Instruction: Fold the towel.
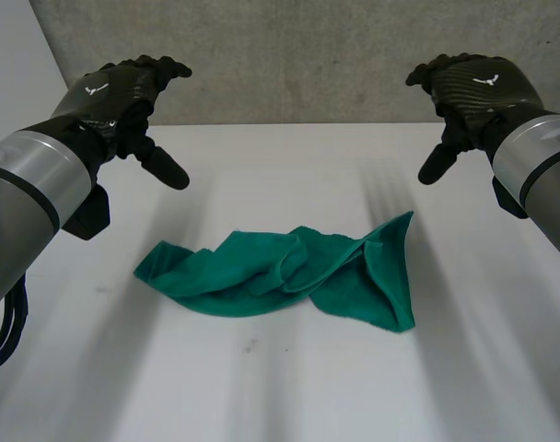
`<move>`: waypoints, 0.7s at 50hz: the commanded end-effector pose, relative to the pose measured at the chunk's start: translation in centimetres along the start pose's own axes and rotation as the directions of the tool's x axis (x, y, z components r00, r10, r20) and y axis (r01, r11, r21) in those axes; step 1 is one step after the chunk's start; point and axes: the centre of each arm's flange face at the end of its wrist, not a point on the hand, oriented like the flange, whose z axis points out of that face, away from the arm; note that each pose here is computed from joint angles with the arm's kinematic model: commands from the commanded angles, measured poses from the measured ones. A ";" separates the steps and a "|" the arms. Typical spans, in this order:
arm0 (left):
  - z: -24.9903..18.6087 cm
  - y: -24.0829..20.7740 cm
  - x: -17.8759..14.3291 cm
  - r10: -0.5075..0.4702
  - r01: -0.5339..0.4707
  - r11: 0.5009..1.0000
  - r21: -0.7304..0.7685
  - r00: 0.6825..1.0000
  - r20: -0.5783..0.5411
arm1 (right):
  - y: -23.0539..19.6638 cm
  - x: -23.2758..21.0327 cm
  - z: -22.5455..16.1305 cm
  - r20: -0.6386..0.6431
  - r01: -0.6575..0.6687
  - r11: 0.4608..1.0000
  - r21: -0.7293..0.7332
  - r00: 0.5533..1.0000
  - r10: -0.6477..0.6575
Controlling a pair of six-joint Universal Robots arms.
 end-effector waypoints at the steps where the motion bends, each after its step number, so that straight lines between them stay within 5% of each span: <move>1: 0.5 0.7 0.0 0.016 -0.016 1.000 -0.021 1.000 -0.003 | 0.2 -1.3 0.0 0.138 0.017 1.000 0.003 0.990 -0.017; 13: 1.7 7.4 2.2 0.167 -0.185 0.960 -0.208 0.981 -0.102 | 4.0 -1.8 1.7 0.228 0.272 0.958 -0.093 0.942 -0.245; 21: 4.2 13.6 4.9 0.207 -0.254 0.936 -0.244 0.957 -0.203 | 11.3 -3.1 6.1 0.311 0.383 0.906 -0.177 0.896 -0.318; 27: 6.1 16.7 5.7 0.338 -0.389 0.898 -0.203 0.908 -0.246 | 15.5 -3.8 8.9 0.314 0.373 0.908 -0.189 0.899 -0.304; 28: 6.8 18.3 5.8 0.407 -0.464 0.863 -0.198 0.873 -0.269 | 16.0 -3.9 9.2 0.314 0.371 0.908 -0.193 0.901 -0.300; 30: 7.2 19.1 5.8 0.441 -0.501 0.842 -0.200 0.853 -0.278 | 16.4 -3.9 9.5 0.314 0.368 0.909 -0.194 0.902 -0.298; 35: 8.4 19.6 5.8 0.468 -0.520 0.837 -0.170 0.841 -0.270 | 16.6 -3.5 11.9 0.264 0.353 0.921 -0.166 0.916 -0.303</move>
